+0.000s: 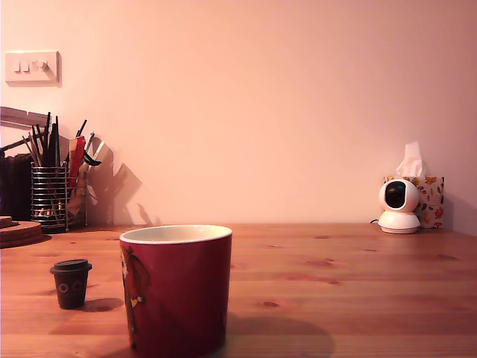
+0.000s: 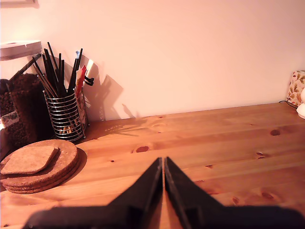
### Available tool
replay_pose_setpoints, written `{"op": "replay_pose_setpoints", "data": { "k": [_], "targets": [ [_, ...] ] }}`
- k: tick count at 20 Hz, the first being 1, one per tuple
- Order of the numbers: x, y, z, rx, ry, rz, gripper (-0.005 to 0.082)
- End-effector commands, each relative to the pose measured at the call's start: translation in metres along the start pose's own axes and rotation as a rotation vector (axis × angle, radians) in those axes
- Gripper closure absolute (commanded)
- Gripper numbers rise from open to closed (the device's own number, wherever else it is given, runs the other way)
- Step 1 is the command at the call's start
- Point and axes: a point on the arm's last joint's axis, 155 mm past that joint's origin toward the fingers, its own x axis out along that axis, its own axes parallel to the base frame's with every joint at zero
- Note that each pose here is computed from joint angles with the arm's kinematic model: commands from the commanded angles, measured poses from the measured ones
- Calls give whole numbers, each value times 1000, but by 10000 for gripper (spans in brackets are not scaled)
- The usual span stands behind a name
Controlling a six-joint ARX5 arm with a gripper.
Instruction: Pick up the coffee capsules on the table and drop them inside the coffee cup
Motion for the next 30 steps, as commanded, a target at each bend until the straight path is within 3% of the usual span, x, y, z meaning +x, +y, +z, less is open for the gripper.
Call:
{"op": "replay_pose_setpoints", "data": {
  "k": [1, 10, 13, 17, 22, 27, 29, 30],
  "targets": [
    [-19, -8, -100, -92, 391, -23, 788],
    [-18, -10, -98, -93, 382, -37, 788],
    [-18, -19, -97, -101, 383, -84, 788],
    [-17, -40, -106, -95, 431, -212, 788],
    [-17, -59, -123, -3, 519, -352, 788],
    [-19, -67, -140, 78, 626, -428, 788],
    [-19, -67, -140, 154, 635, -455, 788],
    [-18, -66, -140, 166, 635, -455, 788]
  ]
}}
